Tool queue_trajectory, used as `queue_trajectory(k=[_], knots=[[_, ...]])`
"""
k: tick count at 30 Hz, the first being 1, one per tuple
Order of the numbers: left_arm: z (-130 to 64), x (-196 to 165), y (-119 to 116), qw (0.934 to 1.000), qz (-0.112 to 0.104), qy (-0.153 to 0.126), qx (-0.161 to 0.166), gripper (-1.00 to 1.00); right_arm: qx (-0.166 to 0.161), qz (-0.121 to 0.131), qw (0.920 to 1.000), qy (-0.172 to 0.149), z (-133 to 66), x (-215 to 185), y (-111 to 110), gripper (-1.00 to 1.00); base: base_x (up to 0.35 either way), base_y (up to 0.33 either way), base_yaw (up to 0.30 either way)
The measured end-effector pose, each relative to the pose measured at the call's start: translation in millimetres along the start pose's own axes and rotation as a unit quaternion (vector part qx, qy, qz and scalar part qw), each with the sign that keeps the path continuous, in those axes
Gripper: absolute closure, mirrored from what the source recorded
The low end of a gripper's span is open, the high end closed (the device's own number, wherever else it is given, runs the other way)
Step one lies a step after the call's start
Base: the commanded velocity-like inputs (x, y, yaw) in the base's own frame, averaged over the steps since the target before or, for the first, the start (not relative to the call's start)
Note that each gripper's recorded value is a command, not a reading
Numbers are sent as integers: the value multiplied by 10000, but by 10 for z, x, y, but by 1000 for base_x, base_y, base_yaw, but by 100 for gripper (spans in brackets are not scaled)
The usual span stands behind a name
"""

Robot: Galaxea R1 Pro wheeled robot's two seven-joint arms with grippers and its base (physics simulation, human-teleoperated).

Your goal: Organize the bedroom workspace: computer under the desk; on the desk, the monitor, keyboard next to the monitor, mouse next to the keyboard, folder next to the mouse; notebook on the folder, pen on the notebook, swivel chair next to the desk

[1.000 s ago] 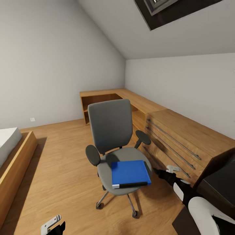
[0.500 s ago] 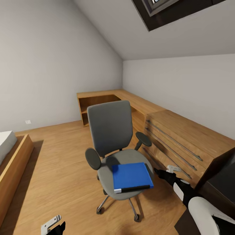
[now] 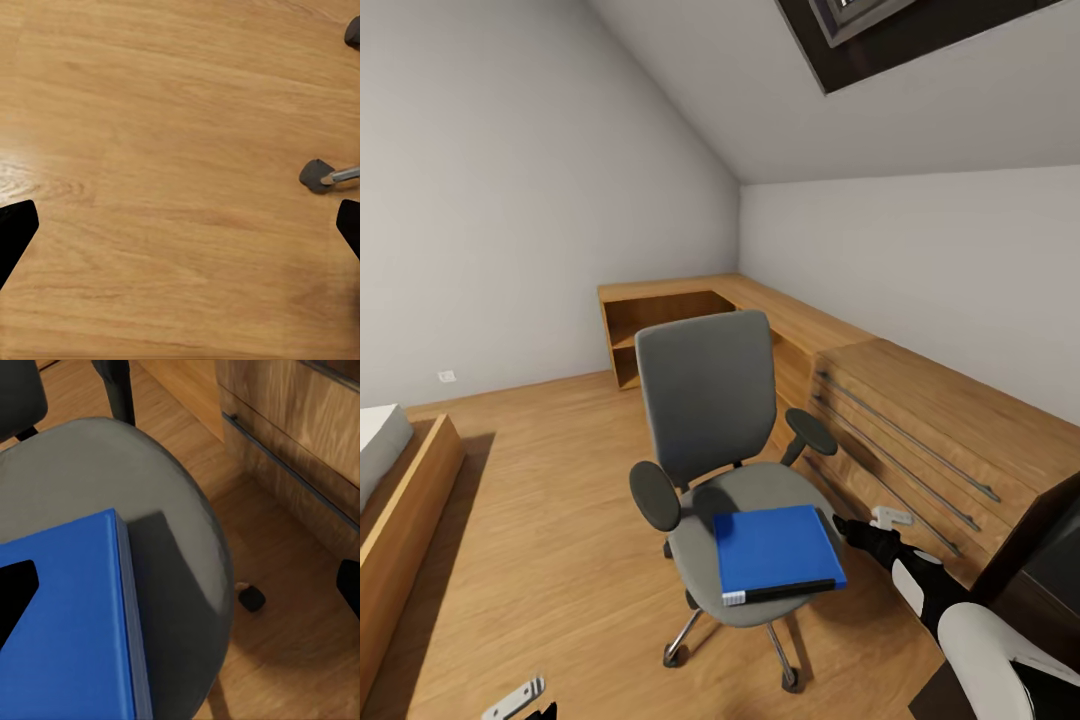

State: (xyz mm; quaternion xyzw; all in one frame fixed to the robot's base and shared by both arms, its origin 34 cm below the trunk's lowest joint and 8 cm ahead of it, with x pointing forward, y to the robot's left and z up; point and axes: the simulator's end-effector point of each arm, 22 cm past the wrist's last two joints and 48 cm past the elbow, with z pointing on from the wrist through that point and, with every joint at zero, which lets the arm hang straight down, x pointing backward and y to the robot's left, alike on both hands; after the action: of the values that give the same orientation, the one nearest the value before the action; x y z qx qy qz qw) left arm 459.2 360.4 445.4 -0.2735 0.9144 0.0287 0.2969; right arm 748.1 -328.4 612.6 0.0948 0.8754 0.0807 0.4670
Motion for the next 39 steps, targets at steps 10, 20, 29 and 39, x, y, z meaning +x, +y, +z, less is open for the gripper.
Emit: queue_trajectory(k=[10,20,29,39], knots=[[116,113,27,10000,-3,11,-2,-100,62,235,9995,196,56,222,-103,-100,0,0,0],[118,107,35,10000,3,6,-7,-100,-471,1209,9900,549,-99,136,-321,-100,0,0,0],[117,113,26,10000,2,10,0,-100,-592,1721,9822,467,-231,122,-624,-100,0,0,0],[118,109,30,10000,10,8,-1,-100,-676,1875,9784,540,-268,211,-642,-100,0,0,0]])
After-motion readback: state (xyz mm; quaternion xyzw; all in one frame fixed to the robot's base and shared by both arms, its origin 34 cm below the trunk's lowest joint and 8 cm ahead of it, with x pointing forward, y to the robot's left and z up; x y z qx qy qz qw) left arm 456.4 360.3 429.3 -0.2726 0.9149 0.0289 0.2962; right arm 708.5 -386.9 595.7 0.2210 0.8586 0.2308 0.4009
